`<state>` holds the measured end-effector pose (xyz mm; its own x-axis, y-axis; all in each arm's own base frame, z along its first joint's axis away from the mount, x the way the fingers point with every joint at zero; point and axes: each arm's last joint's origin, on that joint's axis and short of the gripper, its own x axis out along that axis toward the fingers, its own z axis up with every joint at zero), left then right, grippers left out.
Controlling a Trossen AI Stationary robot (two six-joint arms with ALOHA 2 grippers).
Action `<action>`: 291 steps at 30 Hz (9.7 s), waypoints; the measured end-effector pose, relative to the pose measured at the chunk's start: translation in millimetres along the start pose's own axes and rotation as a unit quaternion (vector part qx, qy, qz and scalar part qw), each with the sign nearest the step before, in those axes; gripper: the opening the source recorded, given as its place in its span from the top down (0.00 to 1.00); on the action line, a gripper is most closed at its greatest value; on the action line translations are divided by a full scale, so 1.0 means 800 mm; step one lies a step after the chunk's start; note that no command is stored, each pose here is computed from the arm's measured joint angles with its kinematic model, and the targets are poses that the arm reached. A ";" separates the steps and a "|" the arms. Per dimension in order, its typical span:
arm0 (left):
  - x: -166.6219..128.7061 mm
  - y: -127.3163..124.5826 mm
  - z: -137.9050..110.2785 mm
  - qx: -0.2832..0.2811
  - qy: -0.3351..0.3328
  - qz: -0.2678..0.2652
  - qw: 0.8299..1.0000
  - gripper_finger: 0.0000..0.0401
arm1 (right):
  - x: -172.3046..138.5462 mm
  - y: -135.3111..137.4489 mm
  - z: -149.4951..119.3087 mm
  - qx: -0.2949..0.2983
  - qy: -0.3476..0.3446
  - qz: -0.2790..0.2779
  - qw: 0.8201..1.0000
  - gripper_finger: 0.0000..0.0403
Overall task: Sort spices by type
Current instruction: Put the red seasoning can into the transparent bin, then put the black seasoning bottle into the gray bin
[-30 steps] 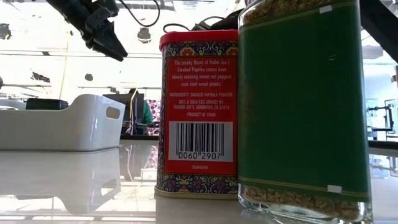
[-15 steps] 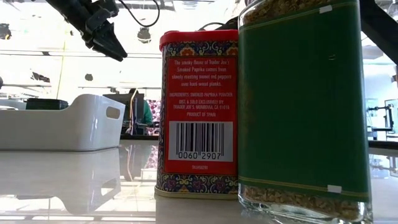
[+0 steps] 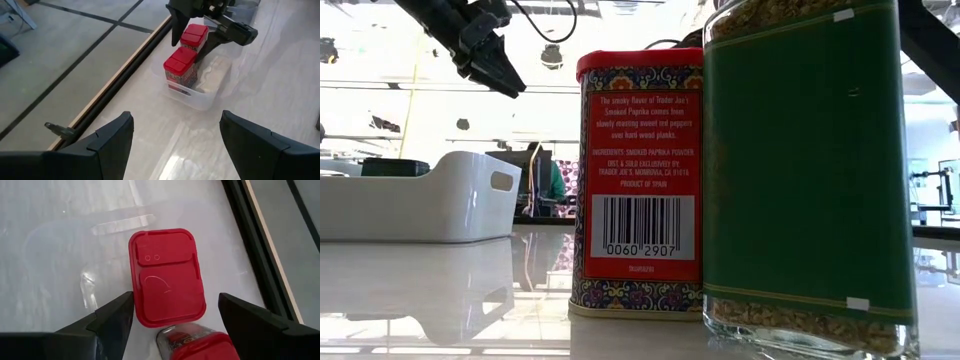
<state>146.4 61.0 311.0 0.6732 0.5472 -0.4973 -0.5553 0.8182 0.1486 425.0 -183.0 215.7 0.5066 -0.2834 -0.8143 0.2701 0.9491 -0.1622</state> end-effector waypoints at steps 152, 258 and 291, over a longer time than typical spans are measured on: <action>0.021 -0.102 -0.045 -0.142 -0.064 -0.298 0.942 0.29 | -0.261 0.252 -0.179 0.180 -0.009 -0.003 0.984 0.21; 0.178 -0.280 0.049 0.170 0.211 -0.279 0.921 0.66 | -0.280 0.216 -0.246 0.179 -0.061 -0.026 0.982 0.21; -0.014 -0.106 0.043 0.156 0.192 -0.153 0.957 0.67 | -0.281 0.219 -0.242 0.191 -0.075 -0.012 0.979 0.21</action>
<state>202.7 -9.0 333.5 0.5187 0.2179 -0.8267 -0.1479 0.9753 0.1642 200.4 73.6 262.3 0.6032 -0.3496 -0.7169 0.5555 0.8291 0.0631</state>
